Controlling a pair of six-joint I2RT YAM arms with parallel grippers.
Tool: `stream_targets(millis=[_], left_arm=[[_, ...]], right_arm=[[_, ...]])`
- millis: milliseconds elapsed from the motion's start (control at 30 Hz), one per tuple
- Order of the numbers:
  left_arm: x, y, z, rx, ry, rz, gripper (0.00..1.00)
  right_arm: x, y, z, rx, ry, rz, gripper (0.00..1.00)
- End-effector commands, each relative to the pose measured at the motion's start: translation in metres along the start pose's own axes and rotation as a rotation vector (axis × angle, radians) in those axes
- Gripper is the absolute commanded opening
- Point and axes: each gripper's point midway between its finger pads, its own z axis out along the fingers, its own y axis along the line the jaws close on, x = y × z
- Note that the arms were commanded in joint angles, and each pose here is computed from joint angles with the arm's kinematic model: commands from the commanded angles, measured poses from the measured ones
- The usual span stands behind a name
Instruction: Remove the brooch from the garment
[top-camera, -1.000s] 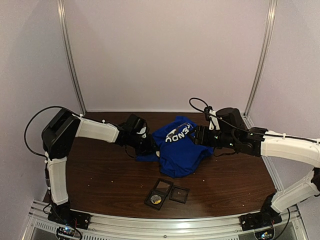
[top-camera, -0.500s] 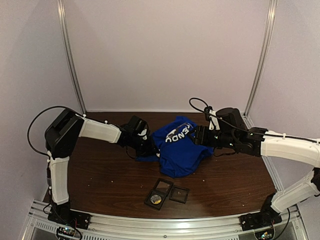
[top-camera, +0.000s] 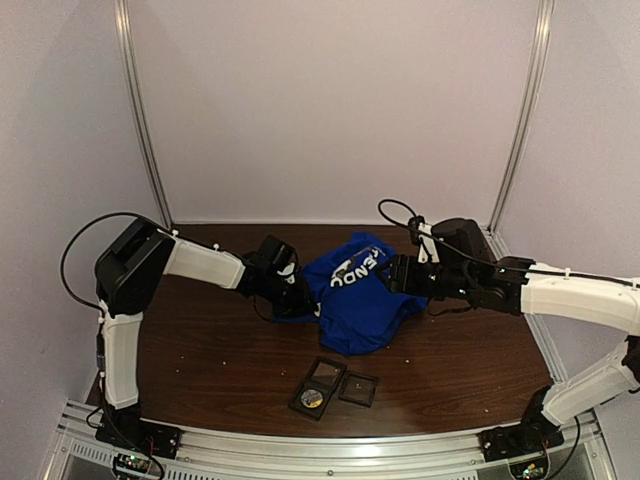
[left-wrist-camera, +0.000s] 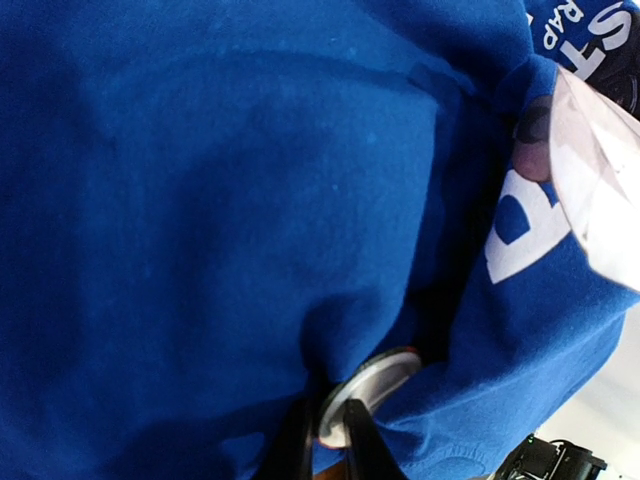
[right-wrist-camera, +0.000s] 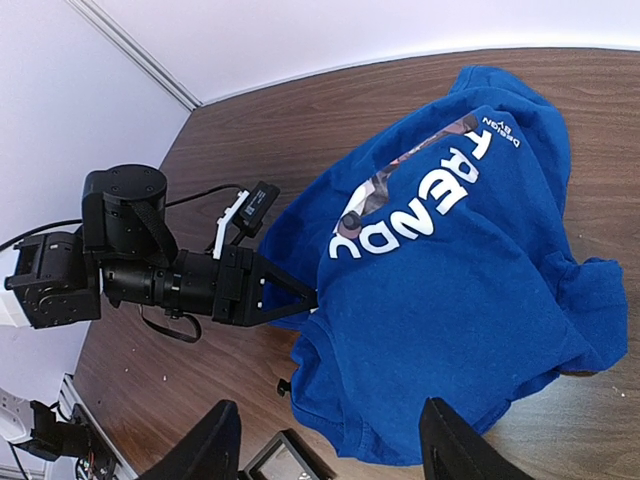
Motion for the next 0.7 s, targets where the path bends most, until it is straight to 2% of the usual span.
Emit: stream_targets(millis=[0, 233, 367, 667], left_arm=[[-0.004, 0.004, 0.008, 0.029, -0.009, -0.003, 0.08], [0.0, 0.01, 0.014, 0.025, 0.003, 0.008, 0.0], [0.003, 0.012, 0.014, 0.024, 0.009, 0.021, 0.0], [-0.01, -0.016, -0.004, 0.146, -0.088, 0.118, 0.0]], right_arm=[[0.009, -0.009, 0.002, 0.026, 0.017, 0.006, 0.62], [0.011, -0.01, 0.004, 0.031, 0.019, 0.009, 0.62], [0.011, -0.011, 0.004, 0.031, 0.013, 0.004, 0.62], [0.014, -0.013, -0.001, 0.025, 0.011, 0.015, 0.61]])
